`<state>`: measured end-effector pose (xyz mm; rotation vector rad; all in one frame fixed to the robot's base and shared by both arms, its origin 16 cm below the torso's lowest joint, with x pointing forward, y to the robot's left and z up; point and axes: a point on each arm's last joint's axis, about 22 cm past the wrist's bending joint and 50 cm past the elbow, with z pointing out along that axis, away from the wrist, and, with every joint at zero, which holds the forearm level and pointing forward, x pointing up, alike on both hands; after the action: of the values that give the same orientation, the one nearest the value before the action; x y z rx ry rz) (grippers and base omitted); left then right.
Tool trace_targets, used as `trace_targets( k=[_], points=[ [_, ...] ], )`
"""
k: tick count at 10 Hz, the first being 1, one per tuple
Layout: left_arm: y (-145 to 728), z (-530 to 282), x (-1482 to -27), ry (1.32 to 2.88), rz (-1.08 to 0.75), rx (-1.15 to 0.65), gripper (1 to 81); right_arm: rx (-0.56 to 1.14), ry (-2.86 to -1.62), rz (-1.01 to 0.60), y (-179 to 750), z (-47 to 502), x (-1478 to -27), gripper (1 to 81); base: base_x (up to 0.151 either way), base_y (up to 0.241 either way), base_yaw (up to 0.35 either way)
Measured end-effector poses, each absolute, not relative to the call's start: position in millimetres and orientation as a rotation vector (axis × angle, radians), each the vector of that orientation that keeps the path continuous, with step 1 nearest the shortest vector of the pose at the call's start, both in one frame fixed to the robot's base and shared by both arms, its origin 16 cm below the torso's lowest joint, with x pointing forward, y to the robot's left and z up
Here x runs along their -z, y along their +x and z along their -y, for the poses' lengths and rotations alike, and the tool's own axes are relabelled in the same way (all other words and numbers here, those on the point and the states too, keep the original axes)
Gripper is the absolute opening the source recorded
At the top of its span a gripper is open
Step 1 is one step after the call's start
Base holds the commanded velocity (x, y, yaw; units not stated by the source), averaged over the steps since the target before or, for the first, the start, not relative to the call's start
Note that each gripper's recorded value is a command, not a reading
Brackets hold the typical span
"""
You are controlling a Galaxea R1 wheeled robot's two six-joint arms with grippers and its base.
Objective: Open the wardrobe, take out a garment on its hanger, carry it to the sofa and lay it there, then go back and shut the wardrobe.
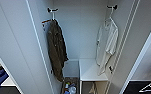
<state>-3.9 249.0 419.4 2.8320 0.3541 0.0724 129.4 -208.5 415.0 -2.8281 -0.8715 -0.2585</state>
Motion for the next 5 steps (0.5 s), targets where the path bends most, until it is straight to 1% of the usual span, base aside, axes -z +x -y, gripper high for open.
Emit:
trace_targets(
  k=[3, 5],
  points=[
    [-11, -246, -418, 2.849, -0.352, -0.028, 81.1, 0.43, -2.711, 1.217, 201, 174, -429, 81.1, 0.0, 0.0, 0.0],
    [-13, -236, -417, 2.844, -0.351, -0.012, 81.1, 0.517, -2.633, 1.412, 235, 161, -438, 81.1, 0.0, 0.0, 0.0]
  ],
)
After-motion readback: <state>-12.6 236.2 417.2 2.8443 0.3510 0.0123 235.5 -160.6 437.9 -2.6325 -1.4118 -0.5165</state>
